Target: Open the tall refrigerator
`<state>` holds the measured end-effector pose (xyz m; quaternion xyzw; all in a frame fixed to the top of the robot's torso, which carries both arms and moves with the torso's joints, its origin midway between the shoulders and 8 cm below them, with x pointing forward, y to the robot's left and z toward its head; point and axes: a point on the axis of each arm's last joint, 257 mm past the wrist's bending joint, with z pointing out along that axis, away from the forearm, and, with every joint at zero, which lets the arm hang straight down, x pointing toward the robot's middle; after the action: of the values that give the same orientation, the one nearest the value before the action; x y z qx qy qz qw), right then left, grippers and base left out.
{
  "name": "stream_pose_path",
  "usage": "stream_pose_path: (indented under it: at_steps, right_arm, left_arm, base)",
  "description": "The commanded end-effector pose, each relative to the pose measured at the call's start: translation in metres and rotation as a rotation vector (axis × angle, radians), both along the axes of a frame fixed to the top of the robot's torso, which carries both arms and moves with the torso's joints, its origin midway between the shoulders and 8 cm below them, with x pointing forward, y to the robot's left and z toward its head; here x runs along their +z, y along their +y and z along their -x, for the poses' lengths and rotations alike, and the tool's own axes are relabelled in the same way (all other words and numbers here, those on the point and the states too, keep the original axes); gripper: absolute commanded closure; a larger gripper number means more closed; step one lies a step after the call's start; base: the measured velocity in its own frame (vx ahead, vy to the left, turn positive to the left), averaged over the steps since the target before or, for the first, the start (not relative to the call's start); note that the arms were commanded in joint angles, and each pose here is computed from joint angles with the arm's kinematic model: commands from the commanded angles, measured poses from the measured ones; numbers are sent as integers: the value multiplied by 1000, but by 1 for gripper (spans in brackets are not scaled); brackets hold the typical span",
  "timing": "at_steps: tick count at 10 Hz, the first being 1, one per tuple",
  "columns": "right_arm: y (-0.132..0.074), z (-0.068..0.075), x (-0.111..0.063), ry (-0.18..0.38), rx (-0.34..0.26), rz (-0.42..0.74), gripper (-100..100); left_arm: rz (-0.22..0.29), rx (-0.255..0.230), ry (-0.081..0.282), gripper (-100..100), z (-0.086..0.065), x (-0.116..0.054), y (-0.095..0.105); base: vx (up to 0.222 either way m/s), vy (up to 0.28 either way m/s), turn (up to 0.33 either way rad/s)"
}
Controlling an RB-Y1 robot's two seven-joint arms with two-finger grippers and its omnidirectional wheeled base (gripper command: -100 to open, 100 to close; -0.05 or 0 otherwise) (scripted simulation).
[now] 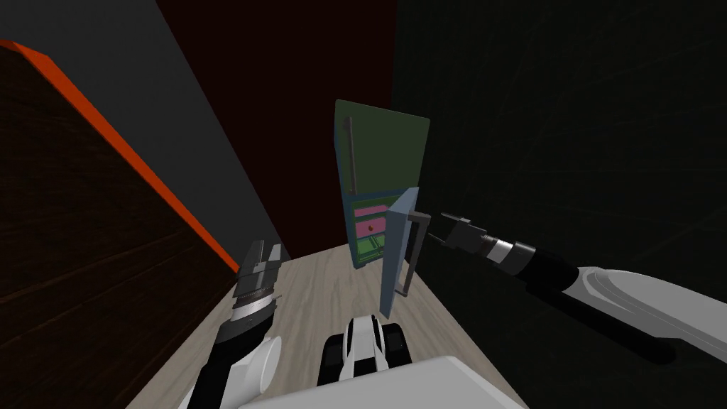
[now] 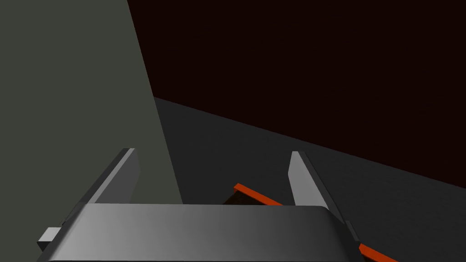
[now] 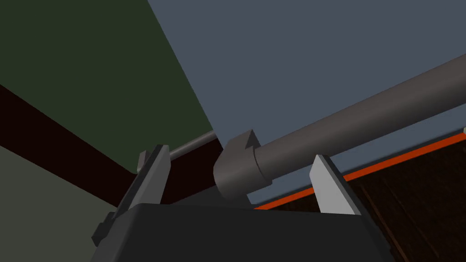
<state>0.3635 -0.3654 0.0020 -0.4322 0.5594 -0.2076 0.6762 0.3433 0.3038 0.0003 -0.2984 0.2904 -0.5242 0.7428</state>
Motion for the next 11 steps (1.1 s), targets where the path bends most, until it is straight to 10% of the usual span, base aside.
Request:
stream_pose_path:
  at_steps: [1, 3, 4, 11]
  right_arm:
    - [-10, 0, 0, -6, -25, 14, -100]
    - [-11, -1, 4, -7, -26, 21, -100]
    - [-11, -1, 4, -7, -26, 20, 100]
    - [42, 9, 10, -12, 112, 22, 100]
  left_arm:
    - [0, 0, 0, 0, 0, 0, 0]
    - [0, 0, 0, 0, 0, 0, 0]
    - [0, 0, 0, 0, 0, 0, 0]
    - [-1, 0, 0, 0, 0, 0, 0]
  base:
    - [-18, 89, -25]
    - [75, 58, -16]
    - [0, 13, -6]
    - [-56, -234, 45]
